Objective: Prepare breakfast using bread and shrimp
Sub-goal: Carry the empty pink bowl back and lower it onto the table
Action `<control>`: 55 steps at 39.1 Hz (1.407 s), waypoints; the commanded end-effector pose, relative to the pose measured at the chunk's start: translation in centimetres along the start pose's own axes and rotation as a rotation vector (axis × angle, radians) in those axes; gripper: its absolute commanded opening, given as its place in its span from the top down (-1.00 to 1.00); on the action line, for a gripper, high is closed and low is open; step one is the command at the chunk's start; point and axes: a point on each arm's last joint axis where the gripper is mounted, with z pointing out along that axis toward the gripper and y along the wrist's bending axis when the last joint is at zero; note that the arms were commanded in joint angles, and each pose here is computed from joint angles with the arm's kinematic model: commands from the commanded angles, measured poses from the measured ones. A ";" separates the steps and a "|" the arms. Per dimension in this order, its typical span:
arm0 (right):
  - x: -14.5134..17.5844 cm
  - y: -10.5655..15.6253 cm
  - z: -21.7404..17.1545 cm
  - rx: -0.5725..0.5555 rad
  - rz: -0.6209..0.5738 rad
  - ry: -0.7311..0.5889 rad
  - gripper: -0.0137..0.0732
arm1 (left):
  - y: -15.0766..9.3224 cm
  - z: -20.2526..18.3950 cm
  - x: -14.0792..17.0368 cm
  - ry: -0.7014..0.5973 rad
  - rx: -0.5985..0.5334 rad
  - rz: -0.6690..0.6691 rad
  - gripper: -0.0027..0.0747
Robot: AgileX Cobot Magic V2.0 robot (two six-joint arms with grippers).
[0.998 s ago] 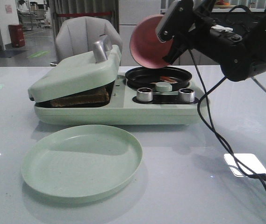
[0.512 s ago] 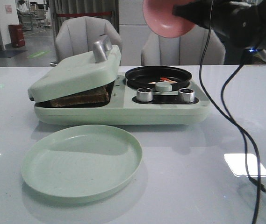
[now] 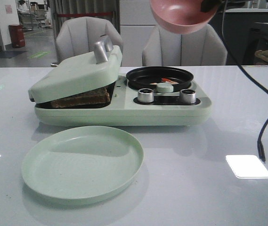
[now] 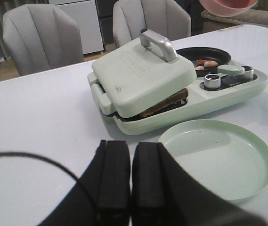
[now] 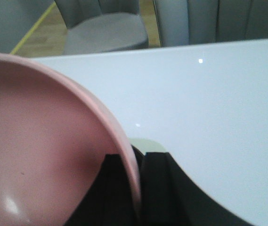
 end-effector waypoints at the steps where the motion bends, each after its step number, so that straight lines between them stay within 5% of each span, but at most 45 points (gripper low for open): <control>1: -2.8 -1.0 -3.3 0.024 0.043 -0.003 0.42 | 0.1 -0.5 -1.5 -0.109 -0.006 -0.020 0.64; 10: -0.9 -5.3 -4.4 0.142 0.122 0.299 0.42 | 0.1 -0.5 -1.5 -0.109 -0.006 -0.020 0.64; 25: 0.6 -9.2 -5.0 0.217 0.115 0.470 0.42 | 0.1 -0.5 -1.5 -0.109 -0.006 -0.020 0.64; 35: 4.9 -11.5 -1.3 0.241 0.146 0.690 0.42 | 0.1 -0.5 -1.5 -0.109 -0.006 -0.020 0.64; 50: 7.1 -12.6 1.4 0.246 0.133 0.715 0.40 | 0.1 -0.5 -1.5 -0.109 -0.006 -0.020 0.64; 55: 7.4 -12.9 1.7 0.252 0.109 0.717 0.24 | 0.1 -0.5 -1.5 -0.109 -0.006 -0.020 0.64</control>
